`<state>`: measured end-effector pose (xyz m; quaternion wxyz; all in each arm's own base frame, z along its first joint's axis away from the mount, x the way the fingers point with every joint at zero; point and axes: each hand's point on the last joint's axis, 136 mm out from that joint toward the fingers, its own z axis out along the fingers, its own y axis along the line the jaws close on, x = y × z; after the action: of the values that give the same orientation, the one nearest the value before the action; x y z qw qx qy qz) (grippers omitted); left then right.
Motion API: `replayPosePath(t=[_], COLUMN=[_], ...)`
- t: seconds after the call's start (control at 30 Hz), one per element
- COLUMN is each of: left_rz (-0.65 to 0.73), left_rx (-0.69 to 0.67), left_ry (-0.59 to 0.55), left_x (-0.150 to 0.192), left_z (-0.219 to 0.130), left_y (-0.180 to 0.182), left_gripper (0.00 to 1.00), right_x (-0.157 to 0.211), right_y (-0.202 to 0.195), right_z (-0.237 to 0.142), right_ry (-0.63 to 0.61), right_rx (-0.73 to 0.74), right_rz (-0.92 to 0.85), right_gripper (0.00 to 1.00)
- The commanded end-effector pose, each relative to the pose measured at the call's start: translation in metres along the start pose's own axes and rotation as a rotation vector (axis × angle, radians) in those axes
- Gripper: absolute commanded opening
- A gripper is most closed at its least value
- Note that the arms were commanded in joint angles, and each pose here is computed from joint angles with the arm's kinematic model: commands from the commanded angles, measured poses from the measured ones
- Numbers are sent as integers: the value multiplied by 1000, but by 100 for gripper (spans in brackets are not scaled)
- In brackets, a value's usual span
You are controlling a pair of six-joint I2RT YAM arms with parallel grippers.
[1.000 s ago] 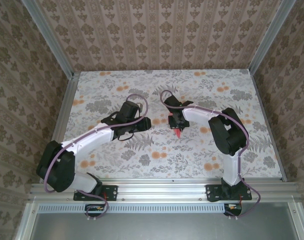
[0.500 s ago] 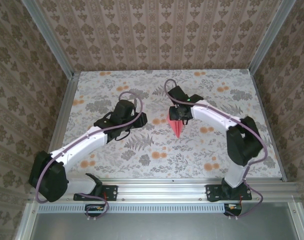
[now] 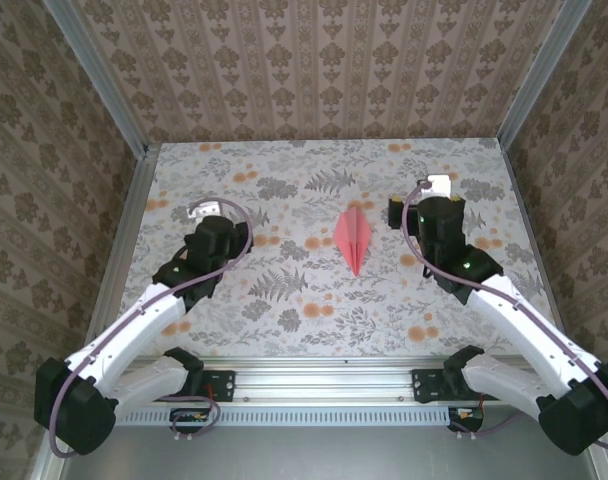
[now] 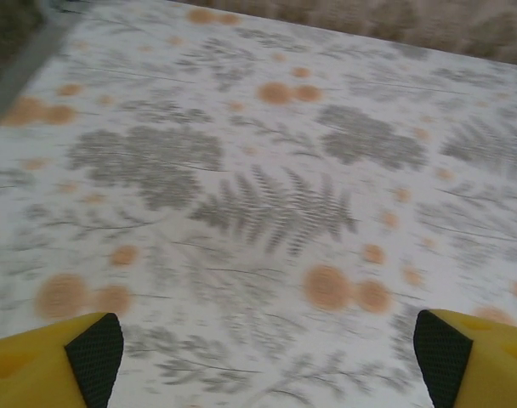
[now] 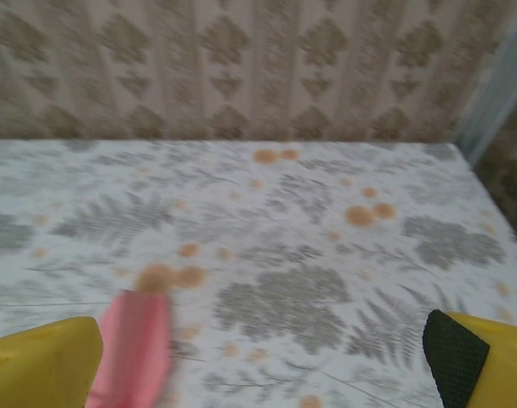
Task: Fold a paper plane with a square sheet of paper (pick it up from the middle)
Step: Move a paper plane to the center of the table, then reset both arms
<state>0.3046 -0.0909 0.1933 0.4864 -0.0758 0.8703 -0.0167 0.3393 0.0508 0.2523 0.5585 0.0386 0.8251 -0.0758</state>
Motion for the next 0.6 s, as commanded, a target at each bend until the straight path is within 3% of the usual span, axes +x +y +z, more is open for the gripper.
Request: replayPosePath(t=[0.0, 0.13, 0.33, 0.57], left_rz=[67, 43, 60, 91], left_rx=[-252, -337, -369, -326], left_ry=[-30, -8, -56, -55], left_x=[-1, 2, 2, 16], left_z=[-1, 8, 17, 39], left_y=[57, 89, 110, 127], left_gripper=[95, 100, 100, 100], right_x=[30, 75, 113, 99], right_y=[-28, -46, -51, -55], right_z=[25, 51, 77, 104], right_ry=[15, 114, 41, 11], right_rx=[110, 173, 153, 114], right_rz=[-36, -4, 21, 55], right_gripper=[100, 100, 100, 100])
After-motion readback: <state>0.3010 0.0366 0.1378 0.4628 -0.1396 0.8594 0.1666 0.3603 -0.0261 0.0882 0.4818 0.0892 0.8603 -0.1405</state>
